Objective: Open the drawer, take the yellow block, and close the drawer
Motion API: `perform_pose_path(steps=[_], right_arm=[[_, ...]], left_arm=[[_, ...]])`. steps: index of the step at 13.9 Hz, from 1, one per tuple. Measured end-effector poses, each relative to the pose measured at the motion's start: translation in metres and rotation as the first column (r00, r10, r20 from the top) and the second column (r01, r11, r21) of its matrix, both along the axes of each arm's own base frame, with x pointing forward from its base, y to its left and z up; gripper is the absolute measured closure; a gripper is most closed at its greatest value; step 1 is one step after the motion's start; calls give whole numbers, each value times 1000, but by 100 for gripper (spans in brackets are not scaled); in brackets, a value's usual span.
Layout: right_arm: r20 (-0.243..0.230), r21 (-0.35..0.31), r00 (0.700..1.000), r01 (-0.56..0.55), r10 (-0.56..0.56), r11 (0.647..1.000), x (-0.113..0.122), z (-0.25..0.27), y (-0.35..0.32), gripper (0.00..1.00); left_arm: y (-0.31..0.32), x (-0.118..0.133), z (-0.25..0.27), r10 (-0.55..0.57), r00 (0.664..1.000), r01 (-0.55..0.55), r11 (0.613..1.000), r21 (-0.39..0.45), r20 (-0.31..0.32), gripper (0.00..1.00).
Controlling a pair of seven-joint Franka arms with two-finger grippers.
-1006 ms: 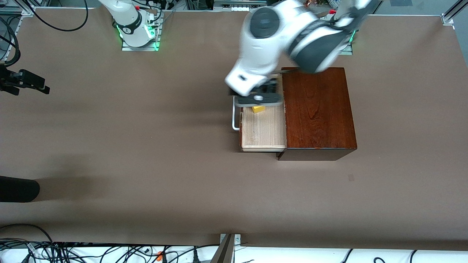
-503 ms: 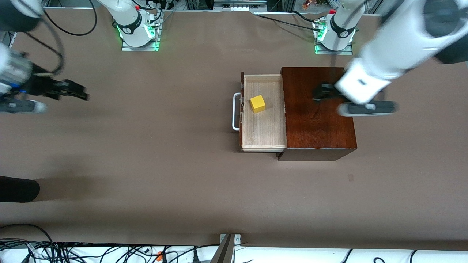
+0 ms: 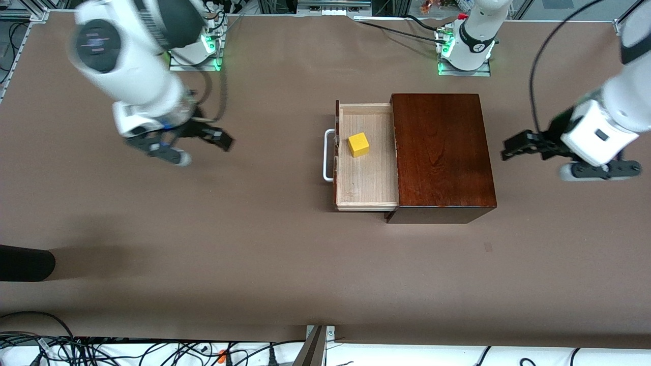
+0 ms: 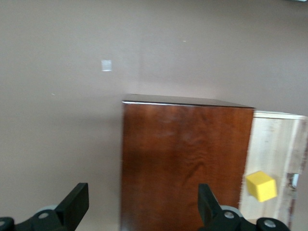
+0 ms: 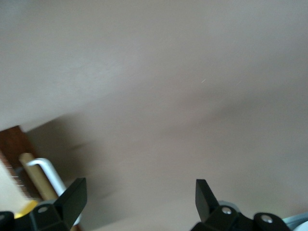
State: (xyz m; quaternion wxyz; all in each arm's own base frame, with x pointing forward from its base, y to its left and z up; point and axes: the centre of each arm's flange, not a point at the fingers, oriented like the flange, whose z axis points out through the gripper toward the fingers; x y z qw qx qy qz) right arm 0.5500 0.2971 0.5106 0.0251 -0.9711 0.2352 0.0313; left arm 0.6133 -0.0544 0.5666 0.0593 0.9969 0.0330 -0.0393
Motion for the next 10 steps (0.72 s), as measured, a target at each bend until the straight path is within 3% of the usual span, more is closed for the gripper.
perform_pose_path(steps=[4, 8, 10], right_arm=[[17, 12, 977, 214, -215, 977, -22, -19, 115, 0], [10, 23, 878, 479, -479, 878, -31, -43, 194, 0], [40, 19, 856, 516, -516, 857, -46, -68, 235, 0]], left_arm=[[33, 10, -27, -67, 997, 69, 997, 39, -40, 0], [33, -3, -1, -87, 996, 88, 995, 51, -23, 0], [30, -16, 19, -90, 996, 90, 993, 81, -6, 0]])
